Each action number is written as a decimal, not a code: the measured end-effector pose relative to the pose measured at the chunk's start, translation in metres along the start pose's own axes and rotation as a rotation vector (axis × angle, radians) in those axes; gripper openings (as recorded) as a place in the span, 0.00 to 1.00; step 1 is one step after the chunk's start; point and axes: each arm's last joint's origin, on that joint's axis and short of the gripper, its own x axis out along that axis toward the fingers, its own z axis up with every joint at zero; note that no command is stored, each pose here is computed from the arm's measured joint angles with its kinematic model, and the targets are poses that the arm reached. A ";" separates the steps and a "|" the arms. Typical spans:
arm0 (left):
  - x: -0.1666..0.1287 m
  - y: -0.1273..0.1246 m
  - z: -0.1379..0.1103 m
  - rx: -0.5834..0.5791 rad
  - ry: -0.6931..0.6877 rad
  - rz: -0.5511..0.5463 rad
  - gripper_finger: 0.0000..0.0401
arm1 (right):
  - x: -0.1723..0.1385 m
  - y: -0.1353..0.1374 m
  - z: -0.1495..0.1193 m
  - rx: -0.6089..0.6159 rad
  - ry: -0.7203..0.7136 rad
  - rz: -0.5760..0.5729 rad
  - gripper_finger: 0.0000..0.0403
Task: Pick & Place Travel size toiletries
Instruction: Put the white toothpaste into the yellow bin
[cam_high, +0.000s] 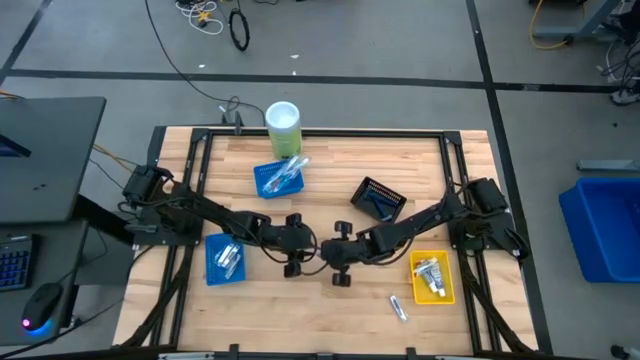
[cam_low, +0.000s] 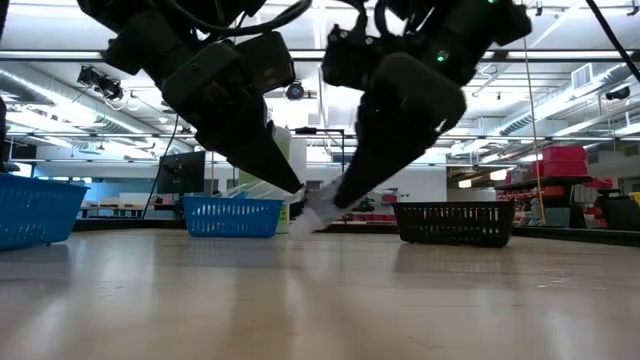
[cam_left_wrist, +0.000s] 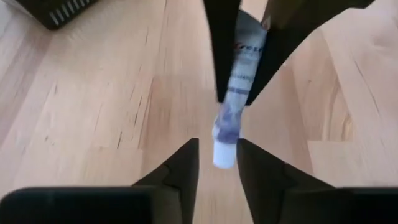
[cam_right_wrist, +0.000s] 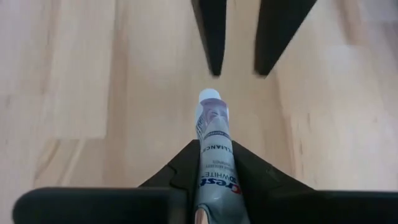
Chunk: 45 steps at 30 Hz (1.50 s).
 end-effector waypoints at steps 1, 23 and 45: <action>0.000 0.000 0.000 -0.001 -0.004 -0.001 0.31 | -0.001 0.000 -0.001 0.013 0.014 -0.003 0.19; 0.002 0.019 0.005 -0.094 -0.030 0.092 0.44 | -0.213 0.023 -0.083 0.223 0.664 0.117 0.14; 0.003 0.025 0.007 -0.137 -0.042 0.136 0.44 | -0.180 0.038 -0.152 0.547 0.712 -0.169 0.33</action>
